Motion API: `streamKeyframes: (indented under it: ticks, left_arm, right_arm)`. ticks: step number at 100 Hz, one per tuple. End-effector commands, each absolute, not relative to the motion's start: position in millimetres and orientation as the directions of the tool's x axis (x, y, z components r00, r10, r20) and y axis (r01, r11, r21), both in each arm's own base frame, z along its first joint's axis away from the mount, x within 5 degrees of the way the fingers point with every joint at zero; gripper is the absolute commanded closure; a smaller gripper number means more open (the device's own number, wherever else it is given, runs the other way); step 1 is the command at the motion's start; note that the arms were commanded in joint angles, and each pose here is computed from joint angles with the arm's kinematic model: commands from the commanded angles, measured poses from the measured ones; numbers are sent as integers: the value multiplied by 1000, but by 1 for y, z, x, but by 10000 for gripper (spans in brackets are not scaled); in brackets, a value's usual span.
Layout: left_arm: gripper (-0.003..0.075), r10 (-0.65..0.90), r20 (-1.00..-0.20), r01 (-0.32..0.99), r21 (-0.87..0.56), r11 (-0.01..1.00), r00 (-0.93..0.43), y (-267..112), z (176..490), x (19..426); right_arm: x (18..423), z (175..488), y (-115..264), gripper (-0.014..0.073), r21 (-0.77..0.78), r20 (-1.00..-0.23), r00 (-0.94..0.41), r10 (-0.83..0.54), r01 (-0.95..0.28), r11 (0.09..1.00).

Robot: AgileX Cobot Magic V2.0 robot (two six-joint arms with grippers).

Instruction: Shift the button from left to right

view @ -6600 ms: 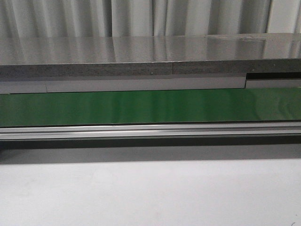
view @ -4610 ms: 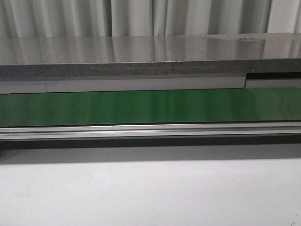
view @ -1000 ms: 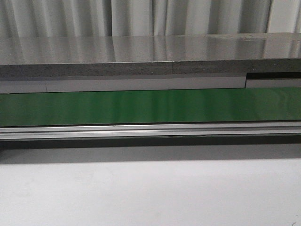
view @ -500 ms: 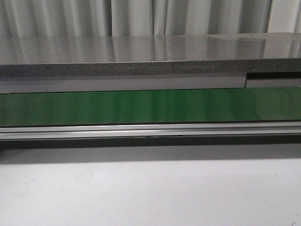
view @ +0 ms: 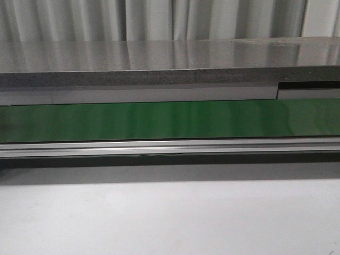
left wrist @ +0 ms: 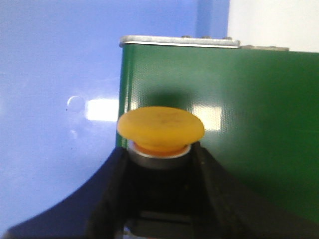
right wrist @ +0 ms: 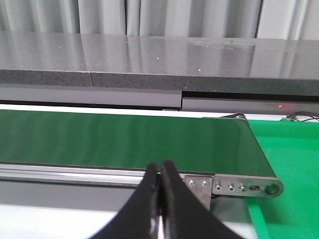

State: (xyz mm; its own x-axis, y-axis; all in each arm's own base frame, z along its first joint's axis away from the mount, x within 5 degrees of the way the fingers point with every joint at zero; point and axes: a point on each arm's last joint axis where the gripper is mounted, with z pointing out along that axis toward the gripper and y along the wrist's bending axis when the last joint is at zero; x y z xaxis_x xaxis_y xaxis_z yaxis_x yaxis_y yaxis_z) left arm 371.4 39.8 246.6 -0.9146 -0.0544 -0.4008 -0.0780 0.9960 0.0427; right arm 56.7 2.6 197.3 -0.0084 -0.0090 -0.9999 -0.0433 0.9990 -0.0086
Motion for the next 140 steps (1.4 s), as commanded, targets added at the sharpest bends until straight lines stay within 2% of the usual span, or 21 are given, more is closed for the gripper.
streamKeyframes:
  ticks: [1,9,16,28,33,40,65,82,115,140]
  left_arm:
    - [708,-43,-490,-59,18,998,-871,34,273,370]
    - [634,-41,-488,-57,19,998,-872,34,273,369]
    - [531,-41,-486,-57,19,998,-873,34,273,369]
    - [292,-41,-482,-57,19,998,-875,34,273,369]
    - [216,-41,-482,-57,19,998,-875,34,273,369]
    - [161,-41,-482,-57,19,998,-875,34,273,369]
    - [155,-52,-489,-50,-17,999,-871,31,275,368]
    - [155,-36,-538,-12,-49,999,-842,26,293,362]
    - [155,-43,-722,-10,-50,999,-691,20,353,324]
    - [155,10,-879,42,-12,999,-477,0,366,267]
  right_arm:
    - [54,212,2,662,-20,-993,116,-17,-29,999]
    - [54,212,2,662,-20,-993,116,-17,-29,999]
    - [54,212,2,662,-20,-993,116,-17,-29,999]
    - [54,212,2,662,-20,-993,116,-17,-29,999]
    - [54,212,2,662,-20,-993,116,-17,-29,999]
    - [54,212,2,662,-20,-993,116,-17,-29,999]
    - [54,212,2,662,-20,-993,116,-17,-29,999]
    - [54,212,2,662,-20,-993,116,-17,-29,999]
    - [54,212,2,662,-20,-993,116,-17,-29,999]
    - [54,212,2,662,-20,-993,116,-17,-29,999]
